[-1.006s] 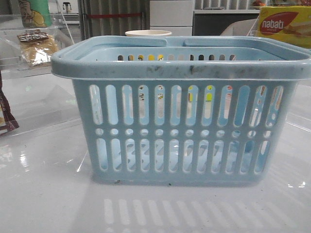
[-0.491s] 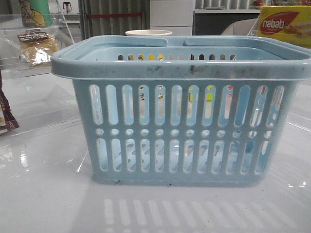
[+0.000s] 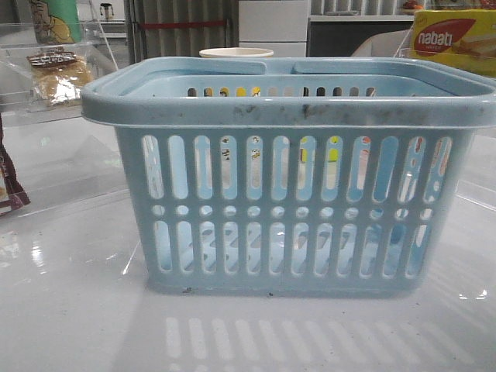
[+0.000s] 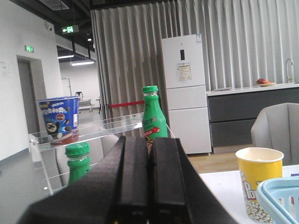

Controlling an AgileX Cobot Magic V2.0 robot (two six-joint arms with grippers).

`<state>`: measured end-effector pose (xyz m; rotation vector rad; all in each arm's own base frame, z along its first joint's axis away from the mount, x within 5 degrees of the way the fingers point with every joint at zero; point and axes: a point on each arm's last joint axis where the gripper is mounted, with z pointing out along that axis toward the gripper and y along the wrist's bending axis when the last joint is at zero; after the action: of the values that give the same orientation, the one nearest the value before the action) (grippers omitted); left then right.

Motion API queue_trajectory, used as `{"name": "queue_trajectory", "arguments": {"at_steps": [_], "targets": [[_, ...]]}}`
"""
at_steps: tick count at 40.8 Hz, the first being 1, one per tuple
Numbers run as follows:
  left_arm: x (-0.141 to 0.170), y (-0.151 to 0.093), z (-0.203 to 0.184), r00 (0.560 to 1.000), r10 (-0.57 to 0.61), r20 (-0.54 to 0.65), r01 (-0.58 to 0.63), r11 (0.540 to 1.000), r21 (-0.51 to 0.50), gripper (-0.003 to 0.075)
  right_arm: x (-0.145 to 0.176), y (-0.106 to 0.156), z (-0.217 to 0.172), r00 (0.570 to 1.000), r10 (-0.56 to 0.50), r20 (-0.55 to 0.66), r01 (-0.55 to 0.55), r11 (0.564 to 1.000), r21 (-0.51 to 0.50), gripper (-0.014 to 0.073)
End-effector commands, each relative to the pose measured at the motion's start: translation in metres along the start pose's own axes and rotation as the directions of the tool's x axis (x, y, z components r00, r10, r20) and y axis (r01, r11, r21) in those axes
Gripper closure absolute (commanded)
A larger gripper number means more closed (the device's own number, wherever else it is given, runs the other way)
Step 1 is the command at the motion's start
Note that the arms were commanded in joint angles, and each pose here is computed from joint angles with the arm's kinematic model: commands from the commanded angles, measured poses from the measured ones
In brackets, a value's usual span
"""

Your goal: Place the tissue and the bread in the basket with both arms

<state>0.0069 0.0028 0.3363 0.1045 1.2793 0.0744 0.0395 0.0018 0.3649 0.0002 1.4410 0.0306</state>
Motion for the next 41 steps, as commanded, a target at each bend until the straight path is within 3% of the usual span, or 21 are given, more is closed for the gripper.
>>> {"name": "queue_trajectory", "arguments": {"at_steps": [1, 8, 15, 27, 34, 37, 41], "targets": [[-0.027, 0.005, 0.001, 1.0, 0.002, -0.01, -0.002, 1.0, -0.004, 0.0628, -0.017, -0.001, 0.018, 1.0, -0.009, -0.024, 0.009, 1.0, 0.01, 0.0538], [-0.03, 0.006, 0.026, 0.973, 0.002, -0.231, -0.001, 1.0, 0.005, 0.0628, -0.003, -0.001, 0.051, 0.971, -0.005, -0.239, 0.006, 1.0, 0.007, 0.0538], [-0.01, 0.001, 0.057, 0.89, -0.015, -0.455, 0.032, 0.999, 0.029, 0.0628, 0.023, -0.002, 0.077, 0.892, 0.001, -0.453, 0.002, 1.0, 0.005, 0.0538], [0.012, -0.006, 0.09, 0.807, -0.031, -0.589, 0.072, 0.996, 0.045, 0.0628, 0.056, -0.003, 0.102, 0.744, 0.007, -0.669, -0.005, 1.0, 0.005, 0.0538], [0.019, -0.007, 0.103, 0.79, -0.025, -0.612, 0.07, 0.996, 0.049, 0.0628, 0.064, -0.003, 0.108, 0.703, 0.008, -0.712, -0.006, 1.0, 0.005, 0.0533], [0.024, -0.008, 0.108, 0.772, -0.022, -0.635, 0.07, 0.996, 0.051, 0.0617, 0.064, -0.004, 0.109, 0.704, 0.008, -0.71, -0.006, 1.0, 0.006, 0.0473], [0.03, -0.009, 0.114, 0.753, -0.018, -0.658, 0.071, 0.996, 0.053, 0.0507, 0.064, -0.004, 0.109, 0.707, 0.008, -0.707, -0.006, 1.0, 0.006, 0.0291]]}}
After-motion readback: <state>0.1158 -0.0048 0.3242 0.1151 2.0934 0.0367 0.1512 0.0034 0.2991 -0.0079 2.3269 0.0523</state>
